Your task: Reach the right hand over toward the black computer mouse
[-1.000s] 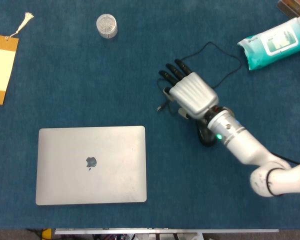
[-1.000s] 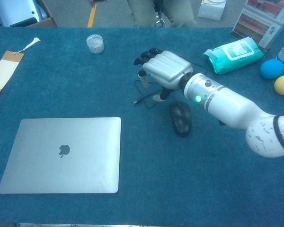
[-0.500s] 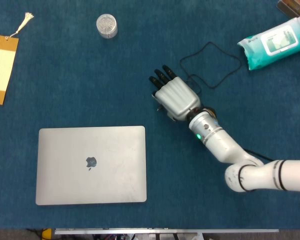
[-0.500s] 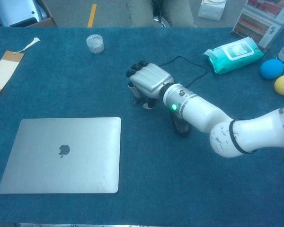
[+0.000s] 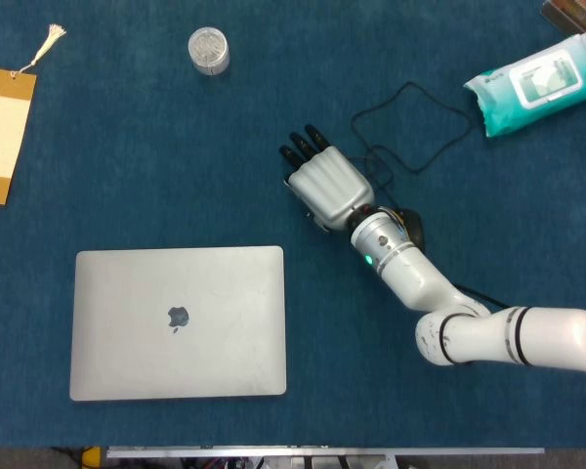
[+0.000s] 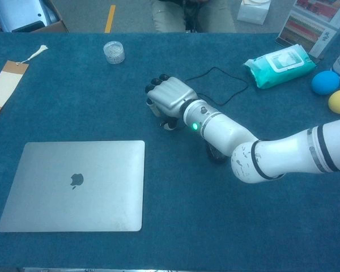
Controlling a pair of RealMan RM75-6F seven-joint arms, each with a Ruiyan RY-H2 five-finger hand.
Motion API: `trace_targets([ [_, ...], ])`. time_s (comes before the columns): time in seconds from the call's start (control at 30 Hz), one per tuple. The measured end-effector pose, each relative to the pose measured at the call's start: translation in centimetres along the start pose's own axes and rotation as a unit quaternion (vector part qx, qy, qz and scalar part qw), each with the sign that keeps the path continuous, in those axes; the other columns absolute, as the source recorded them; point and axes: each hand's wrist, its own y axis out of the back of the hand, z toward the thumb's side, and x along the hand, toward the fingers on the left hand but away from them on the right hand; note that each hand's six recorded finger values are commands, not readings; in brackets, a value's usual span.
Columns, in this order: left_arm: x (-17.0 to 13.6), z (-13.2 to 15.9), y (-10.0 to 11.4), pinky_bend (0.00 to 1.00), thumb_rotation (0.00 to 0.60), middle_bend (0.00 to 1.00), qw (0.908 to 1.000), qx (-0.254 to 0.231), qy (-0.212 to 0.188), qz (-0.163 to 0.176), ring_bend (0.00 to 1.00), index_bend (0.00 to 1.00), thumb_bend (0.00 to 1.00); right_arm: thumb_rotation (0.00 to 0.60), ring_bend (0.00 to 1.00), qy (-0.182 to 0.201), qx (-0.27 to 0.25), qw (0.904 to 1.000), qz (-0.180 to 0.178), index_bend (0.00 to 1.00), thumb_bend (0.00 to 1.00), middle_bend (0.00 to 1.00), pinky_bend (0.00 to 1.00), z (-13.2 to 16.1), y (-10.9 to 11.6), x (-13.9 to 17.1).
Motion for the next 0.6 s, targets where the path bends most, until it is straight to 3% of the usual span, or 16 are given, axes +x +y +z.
trace_targets([
  [0.27,0.01,-0.07,-0.02,0.04,0.6,0.07,1.0,0.0,0.001,0.0,0.04,0.1,0.39,0.6,0.0,0.001,0.003,1.0,0.001,0.56,0.32,0.17,0.04,0.25,-0.08,-0.09],
  [0.6,-0.05,-0.33,-0.05,0.04,0.6,0.07,1.0,0.0,0.004,0.0,0.04,0.1,0.39,0.6,0.0,-0.006,0.012,0.9999,0.006,0.57,0.33,0.17,0.04,0.03,-0.28,-0.01],
])
